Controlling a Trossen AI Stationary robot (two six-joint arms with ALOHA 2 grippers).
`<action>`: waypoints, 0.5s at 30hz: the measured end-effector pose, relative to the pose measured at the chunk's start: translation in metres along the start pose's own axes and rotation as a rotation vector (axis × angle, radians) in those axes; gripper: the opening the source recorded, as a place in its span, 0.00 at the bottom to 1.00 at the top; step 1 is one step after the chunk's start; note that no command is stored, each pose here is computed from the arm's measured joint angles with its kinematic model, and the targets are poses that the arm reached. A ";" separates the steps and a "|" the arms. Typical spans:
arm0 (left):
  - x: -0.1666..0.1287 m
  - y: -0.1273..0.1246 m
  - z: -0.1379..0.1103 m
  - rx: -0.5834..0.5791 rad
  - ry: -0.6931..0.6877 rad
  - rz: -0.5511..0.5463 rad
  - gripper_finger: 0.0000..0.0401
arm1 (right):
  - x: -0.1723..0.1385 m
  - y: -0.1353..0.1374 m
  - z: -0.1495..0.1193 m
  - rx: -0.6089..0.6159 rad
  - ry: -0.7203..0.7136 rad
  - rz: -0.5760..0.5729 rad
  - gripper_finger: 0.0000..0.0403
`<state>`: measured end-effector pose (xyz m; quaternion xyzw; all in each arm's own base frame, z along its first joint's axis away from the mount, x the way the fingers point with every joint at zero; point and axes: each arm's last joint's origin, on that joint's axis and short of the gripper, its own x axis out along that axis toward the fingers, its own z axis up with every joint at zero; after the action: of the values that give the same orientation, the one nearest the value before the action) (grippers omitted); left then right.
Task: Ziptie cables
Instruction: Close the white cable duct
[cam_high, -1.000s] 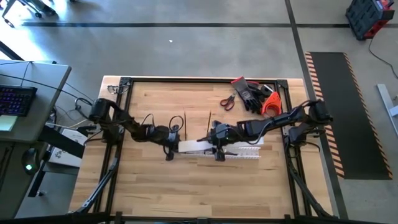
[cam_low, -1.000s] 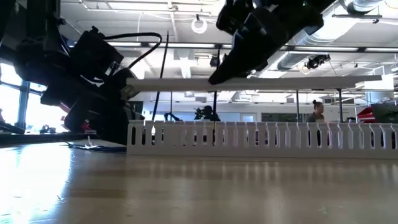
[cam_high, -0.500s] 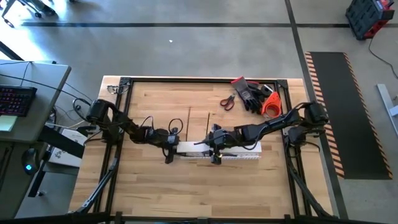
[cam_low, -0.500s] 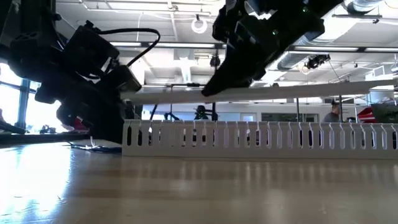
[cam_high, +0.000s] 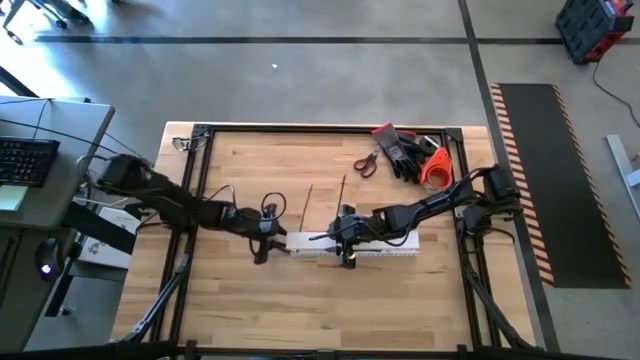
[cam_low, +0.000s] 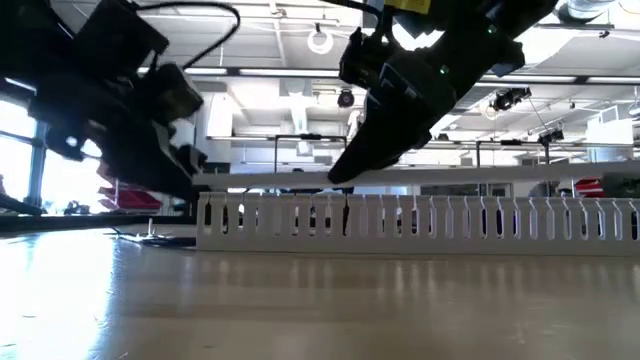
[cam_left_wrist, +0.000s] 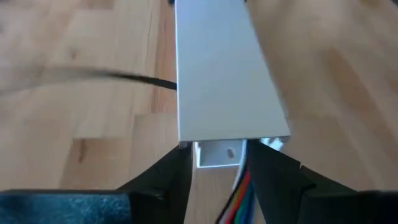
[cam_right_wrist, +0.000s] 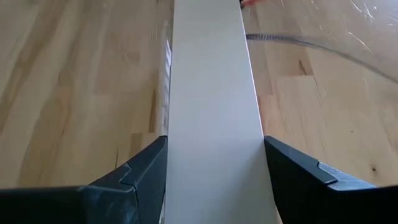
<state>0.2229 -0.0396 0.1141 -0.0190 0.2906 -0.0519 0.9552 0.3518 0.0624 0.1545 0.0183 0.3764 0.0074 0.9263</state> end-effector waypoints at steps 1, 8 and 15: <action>-0.005 0.000 0.003 0.007 -0.004 0.002 0.33 | 0.000 0.000 0.000 0.000 -0.003 0.000 0.52; -0.037 -0.001 0.023 0.044 -0.094 0.013 0.33 | -0.001 0.000 0.001 -0.006 0.000 0.011 0.52; -0.049 -0.002 0.035 0.068 -0.185 -0.012 0.29 | 0.000 0.000 -0.001 -0.023 0.011 0.025 0.52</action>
<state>0.2015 -0.0363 0.1701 0.0070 0.1991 -0.0654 0.9778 0.3511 0.0628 0.1539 0.0124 0.3813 0.0235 0.9241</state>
